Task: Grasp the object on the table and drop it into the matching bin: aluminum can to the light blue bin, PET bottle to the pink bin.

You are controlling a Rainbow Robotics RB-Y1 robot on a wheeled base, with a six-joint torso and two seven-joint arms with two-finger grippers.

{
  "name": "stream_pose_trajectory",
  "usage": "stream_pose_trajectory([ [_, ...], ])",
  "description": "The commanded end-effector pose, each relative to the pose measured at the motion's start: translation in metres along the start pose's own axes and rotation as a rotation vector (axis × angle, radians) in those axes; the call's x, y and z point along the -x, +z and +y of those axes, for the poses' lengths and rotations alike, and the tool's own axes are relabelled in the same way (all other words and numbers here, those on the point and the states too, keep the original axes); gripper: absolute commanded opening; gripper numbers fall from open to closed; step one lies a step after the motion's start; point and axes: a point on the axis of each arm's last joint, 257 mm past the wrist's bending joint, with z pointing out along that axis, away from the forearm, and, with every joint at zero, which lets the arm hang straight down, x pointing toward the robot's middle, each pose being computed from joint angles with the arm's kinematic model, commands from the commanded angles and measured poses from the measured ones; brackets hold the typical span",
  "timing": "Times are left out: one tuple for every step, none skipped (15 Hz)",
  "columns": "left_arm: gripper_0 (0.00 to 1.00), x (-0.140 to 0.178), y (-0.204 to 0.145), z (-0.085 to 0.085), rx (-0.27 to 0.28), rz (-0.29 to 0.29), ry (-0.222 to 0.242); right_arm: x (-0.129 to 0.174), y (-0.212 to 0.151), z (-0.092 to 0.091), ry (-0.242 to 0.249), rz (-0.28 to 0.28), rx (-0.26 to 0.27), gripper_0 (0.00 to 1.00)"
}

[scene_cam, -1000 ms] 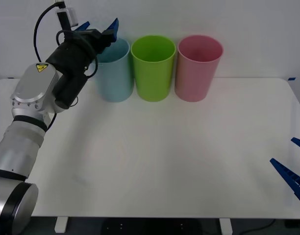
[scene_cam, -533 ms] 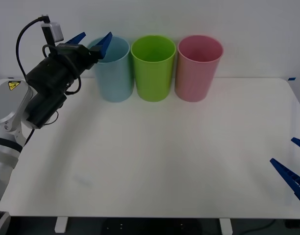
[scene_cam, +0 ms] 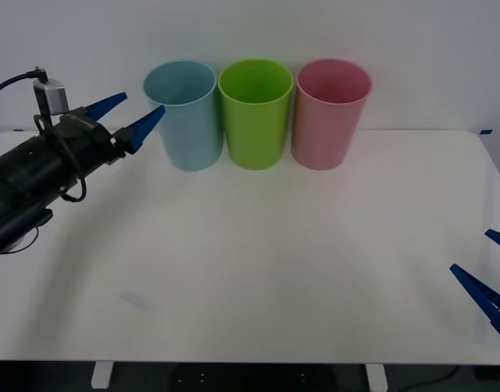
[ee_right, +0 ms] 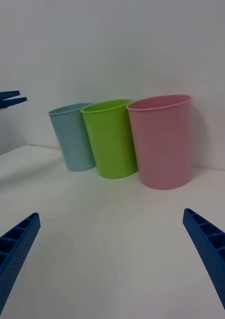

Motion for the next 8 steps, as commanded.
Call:
stream_pose_trajectory([
  [1.0,0.0,-0.042,0.016,0.014,0.016,0.017,0.0,0.0,0.0,0.0,0.0,0.0,1.0],
  [1.0,-0.001,-0.057,0.021,0.02,0.026,0.024,0.0,0.0,0.0,0.0,0.0,0.0,1.0],
  [1.0,-0.002,-0.071,0.025,0.026,0.032,0.029,0.0,0.0,0.0,0.0,0.0,0.0,1.0],
  [1.0,-0.002,-0.088,0.028,0.029,0.038,0.037,0.0,0.0,0.0,0.0,0.0,0.0,1.0],
  [1.0,-0.002,-0.098,0.028,0.026,0.043,0.044,0.0,0.0,0.0,0.0,0.0,0.0,1.0],
  [1.0,-0.002,-0.113,0.028,0.024,0.053,0.055,0.0,0.0,0.0,0.0,0.0,0.0,1.0],
  [1.0,-0.004,-0.127,0.028,0.025,0.064,0.063,0.0,0.0,0.0,0.0,0.0,0.0,1.0],
  [1.0,-0.005,-0.139,0.029,0.033,0.074,0.07,0.0,0.0,0.0,0.0,0.0,0.0,1.0],
])
